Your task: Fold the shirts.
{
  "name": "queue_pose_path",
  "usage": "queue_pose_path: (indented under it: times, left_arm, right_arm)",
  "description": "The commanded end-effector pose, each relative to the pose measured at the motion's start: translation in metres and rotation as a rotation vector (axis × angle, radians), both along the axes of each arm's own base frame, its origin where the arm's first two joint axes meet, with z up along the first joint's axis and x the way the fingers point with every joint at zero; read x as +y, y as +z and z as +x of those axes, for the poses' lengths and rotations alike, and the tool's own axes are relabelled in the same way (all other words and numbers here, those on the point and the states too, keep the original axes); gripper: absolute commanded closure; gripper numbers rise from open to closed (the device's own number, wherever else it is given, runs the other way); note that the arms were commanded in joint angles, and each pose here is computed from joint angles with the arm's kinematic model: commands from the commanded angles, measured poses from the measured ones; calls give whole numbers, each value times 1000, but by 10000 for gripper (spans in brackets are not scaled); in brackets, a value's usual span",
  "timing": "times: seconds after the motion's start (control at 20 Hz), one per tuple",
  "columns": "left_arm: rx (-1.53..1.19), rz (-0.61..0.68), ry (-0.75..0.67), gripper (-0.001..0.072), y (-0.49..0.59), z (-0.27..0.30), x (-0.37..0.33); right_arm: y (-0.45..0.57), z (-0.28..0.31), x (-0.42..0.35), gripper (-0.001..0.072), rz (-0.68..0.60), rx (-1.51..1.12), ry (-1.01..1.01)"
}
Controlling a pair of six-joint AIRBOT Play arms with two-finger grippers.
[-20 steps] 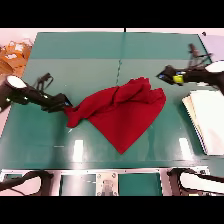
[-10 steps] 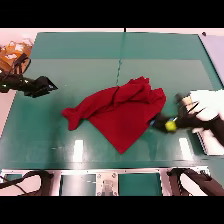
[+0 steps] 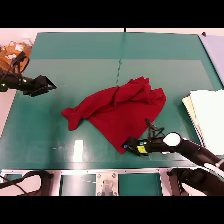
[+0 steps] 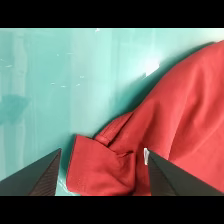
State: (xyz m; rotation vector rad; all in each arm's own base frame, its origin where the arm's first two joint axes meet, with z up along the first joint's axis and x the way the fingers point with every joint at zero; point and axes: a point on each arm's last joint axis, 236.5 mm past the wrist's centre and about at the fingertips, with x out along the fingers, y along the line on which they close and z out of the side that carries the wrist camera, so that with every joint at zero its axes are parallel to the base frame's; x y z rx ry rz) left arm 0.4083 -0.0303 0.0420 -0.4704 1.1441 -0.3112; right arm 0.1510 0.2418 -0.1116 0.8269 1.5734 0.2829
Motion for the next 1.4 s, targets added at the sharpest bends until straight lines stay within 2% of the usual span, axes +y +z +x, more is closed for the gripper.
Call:
queue_pose_path:
  times: [0.0, 0.05, 0.15, 0.2, 0.3, 0.4, 0.45, 0.55, 0.65, 0.85, 1.05, 1.25, 1.3, 1.35]
  left_arm:
    - [12, -3, -17, 107, -1, -4, -2]
    - [19, -4, -24, 108, -1, -6, -3]
    - [34, -9, -37, 107, -2, -10, -5]
    - [37, -10, -39, 107, -2, -11, -5]
    - [45, -14, -45, 107, -2, -14, -6]
    - [57, -18, -50, 107, -4, -17, -8]
    - [66, -24, -49, 107, -8, -19, -9]
    - [98, -52, -46, 107, -21, -26, -17]
    - [138, -89, -57, 107, -44, -39, -36]
    - [145, -173, -126, 108, -84, -63, -108]
    - [111, -105, -173, 109, -118, -70, -149]
    - [308, -149, -230, 110, -156, -105, -163]
    - [337, -162, -229, 127, -162, -109, -164]
    - [356, -178, -222, 382, -167, -110, -167]
  right_arm:
    - [-4, 14, 30, 652, -9, -62, 89]
    - [5, 24, 37, 695, 6, -111, 143]
    - [27, 33, 26, 696, 13, -105, 230]
    - [34, 37, 0, 696, -37, -73, 247]
    - [40, 53, -80, 697, -238, -41, 200]
    - [52, 66, -183, 696, -469, 3, 46]
    - [57, 68, -224, 696, -534, 28, -53]
    - [58, 73, -273, 696, -539, 47, -228]
    - [54, 76, -289, 696, -486, 54, -300]
    - [44, 83, -287, 696, -443, 45, -286]
    - [47, 100, -277, 696, -395, -15, -290]
    - [48, 101, -276, 696, -389, -28, -275]
    - [48, 102, -274, 696, -380, -31, -280]
    - [49, 104, -272, 696, -371, -37, -282]
